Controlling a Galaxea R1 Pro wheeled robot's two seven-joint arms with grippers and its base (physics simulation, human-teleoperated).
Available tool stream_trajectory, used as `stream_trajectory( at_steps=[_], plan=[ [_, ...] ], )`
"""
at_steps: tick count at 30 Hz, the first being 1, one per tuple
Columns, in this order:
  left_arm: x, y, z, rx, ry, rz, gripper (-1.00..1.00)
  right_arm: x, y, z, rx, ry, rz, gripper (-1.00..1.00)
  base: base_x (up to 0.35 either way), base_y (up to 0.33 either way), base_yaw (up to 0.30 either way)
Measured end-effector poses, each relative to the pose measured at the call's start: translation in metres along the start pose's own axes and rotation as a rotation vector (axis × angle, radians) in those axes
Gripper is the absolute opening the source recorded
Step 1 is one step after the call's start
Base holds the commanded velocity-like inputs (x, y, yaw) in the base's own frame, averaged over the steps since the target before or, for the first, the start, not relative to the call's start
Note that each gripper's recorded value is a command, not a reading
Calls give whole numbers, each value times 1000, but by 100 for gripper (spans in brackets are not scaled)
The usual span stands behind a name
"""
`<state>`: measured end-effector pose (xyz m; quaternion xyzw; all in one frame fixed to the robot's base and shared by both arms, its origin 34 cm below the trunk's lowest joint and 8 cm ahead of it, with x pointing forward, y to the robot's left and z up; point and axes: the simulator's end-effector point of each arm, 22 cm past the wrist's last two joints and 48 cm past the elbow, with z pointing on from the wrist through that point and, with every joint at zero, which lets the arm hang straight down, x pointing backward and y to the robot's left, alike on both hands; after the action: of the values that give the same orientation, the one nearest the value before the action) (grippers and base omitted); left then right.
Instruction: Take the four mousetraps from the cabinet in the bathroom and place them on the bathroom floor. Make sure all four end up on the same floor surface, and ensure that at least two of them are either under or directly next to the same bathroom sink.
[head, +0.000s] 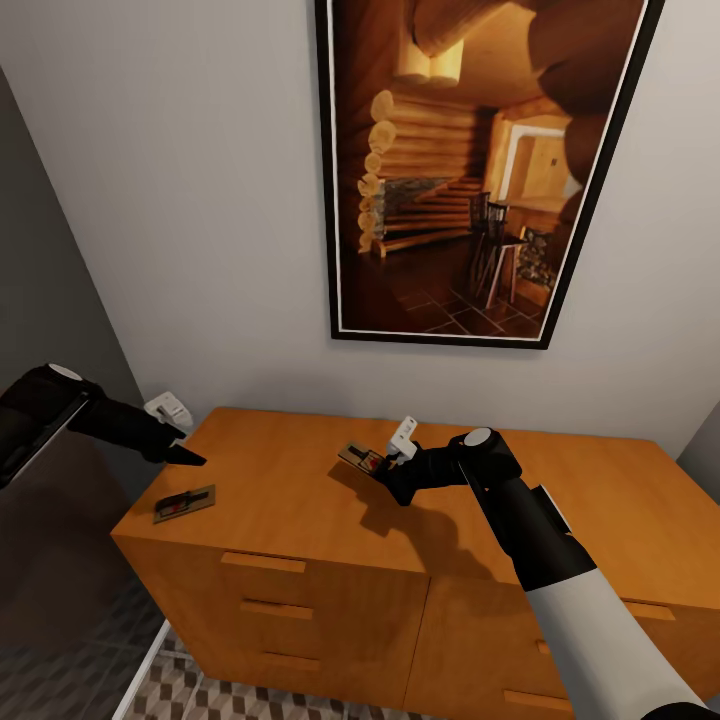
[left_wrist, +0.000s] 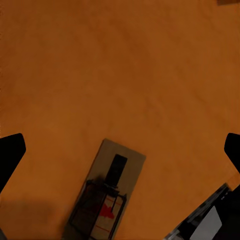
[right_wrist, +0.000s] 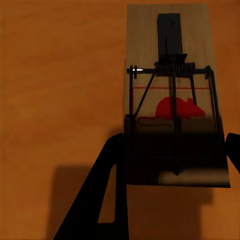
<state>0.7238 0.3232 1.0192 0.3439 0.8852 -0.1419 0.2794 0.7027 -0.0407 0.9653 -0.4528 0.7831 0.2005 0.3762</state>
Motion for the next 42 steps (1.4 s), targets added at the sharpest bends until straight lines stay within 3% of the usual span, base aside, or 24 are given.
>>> stream_trajectory(
  at_steps=[27,42],
  plan=[
    [6,4,-1,-7,9,-9,100,0,0,0,1,1,0,-100,0,0,0],
    [21,9,6,3,32,-53,100,1,0,0,2,3,0,-100,0,0,0]
  ],
)
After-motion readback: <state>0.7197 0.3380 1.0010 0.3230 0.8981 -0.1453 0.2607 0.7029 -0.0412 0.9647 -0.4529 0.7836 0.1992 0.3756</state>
